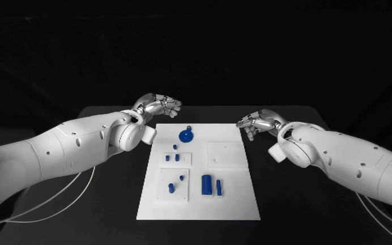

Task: Assemble the parts on the task board

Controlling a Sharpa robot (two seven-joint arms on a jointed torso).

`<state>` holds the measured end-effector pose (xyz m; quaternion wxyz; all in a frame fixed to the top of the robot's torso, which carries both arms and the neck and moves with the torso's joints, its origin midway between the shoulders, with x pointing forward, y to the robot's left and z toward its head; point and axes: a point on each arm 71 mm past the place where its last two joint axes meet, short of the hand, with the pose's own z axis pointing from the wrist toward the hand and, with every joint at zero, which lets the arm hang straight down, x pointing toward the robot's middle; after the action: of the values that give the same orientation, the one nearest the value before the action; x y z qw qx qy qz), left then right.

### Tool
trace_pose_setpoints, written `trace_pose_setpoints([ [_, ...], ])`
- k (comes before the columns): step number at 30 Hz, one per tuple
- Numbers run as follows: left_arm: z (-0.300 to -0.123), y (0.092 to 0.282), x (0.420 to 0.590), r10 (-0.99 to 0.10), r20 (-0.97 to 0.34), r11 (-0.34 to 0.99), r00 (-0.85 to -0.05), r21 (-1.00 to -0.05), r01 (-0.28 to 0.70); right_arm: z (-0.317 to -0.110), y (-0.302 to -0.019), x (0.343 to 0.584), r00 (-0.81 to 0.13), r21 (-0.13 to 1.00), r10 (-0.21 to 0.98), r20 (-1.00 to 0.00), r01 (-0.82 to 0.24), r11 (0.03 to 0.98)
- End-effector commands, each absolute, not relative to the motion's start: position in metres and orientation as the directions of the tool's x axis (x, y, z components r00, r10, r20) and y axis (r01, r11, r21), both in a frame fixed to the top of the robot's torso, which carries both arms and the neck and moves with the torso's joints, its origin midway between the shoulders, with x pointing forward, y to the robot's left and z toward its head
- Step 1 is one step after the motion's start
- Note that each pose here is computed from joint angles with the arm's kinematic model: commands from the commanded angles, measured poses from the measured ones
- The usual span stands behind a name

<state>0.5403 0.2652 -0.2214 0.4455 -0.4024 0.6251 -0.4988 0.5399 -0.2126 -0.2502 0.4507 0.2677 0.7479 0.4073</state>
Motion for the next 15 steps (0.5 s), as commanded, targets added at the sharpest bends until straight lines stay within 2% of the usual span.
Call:
trace_pose_setpoints([
  [1,-0.218,0.272,0.546,-0.956,-0.118,0.137,-0.267,-0.989,-0.054,-0.242,-0.218,0.551,-0.405,0.934,0.855,-0.324,0.007,0.357],
  [5,-0.218,0.28,0.554,-0.966,-0.113,0.129,-0.233,-0.99,-0.055,-0.24,-0.224,0.563,-0.372,0.945,0.877,-0.304,-0.004,0.326],
  [8,-0.219,0.284,0.558,-0.976,-0.06,0.076,-0.208,-0.994,-0.072,-0.242,-0.229,0.57,-0.347,0.952,0.892,-0.289,-0.004,0.306],
  [15,-0.22,0.285,0.564,-0.977,-0.051,0.066,-0.205,-0.996,-0.063,-0.242,-0.237,0.577,-0.313,0.965,0.916,-0.249,-0.001,0.262],
])
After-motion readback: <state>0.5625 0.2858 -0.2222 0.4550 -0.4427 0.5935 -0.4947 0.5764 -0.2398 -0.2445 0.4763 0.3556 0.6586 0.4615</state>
